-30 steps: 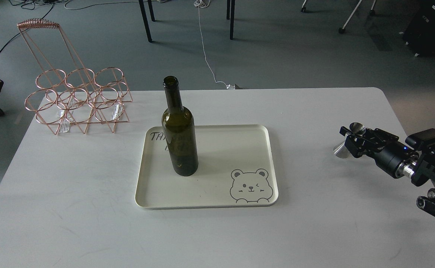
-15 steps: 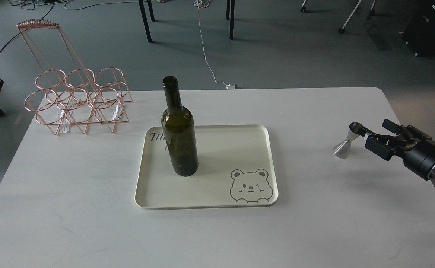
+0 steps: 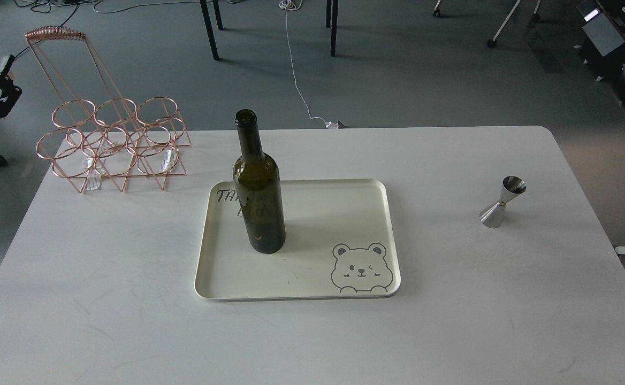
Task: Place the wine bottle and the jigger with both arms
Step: 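Withdraw the right gripper away from the jigger, then reach the left gripper to the wine bottle neck and grasp it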
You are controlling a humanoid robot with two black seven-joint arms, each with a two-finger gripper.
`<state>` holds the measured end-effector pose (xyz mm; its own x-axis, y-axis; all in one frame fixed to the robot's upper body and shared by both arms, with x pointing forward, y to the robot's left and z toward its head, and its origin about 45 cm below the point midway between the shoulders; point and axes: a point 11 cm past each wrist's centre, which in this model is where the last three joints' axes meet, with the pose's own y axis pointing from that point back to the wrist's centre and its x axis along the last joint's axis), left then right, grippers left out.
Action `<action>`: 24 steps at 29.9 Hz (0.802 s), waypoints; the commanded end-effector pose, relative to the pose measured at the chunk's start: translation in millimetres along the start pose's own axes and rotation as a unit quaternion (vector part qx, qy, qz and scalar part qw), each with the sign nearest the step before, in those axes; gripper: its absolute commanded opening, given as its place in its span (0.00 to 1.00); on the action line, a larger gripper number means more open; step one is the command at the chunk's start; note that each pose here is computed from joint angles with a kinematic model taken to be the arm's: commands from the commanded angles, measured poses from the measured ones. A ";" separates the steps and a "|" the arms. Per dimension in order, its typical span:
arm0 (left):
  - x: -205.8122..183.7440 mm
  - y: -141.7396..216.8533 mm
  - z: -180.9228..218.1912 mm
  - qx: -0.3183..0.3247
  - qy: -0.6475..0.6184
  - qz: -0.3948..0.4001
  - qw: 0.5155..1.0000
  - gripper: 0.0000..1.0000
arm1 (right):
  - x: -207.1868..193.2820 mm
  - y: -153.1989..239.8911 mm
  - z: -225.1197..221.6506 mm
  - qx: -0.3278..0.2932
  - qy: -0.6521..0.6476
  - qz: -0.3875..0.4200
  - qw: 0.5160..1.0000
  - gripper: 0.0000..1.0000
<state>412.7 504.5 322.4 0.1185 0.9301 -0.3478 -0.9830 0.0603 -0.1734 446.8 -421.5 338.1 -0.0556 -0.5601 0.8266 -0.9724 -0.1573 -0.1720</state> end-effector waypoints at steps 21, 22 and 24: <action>-173.4 67.0 40.8 0.096 -0.482 -0.337 0.803 0.98 | 41.4 5.4 77.4 -0.066 -0.491 0.118 0.861 0.96; -180.2 70.2 35.7 0.090 -0.502 -0.347 0.787 0.98 | 42.3 6.5 78.6 -0.064 -0.495 0.118 0.859 0.96; -184.4 74.4 24.5 0.085 -0.533 -0.359 0.762 0.98 | 42.8 6.6 78.3 -0.061 -0.498 0.116 0.857 0.96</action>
<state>320.8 361.5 406.4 0.5595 0.4998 0.6612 -0.7554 0.6359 0.1585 457.1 -507.5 329.6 -0.0983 -0.9917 -0.0826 -0.9815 0.1103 -0.1565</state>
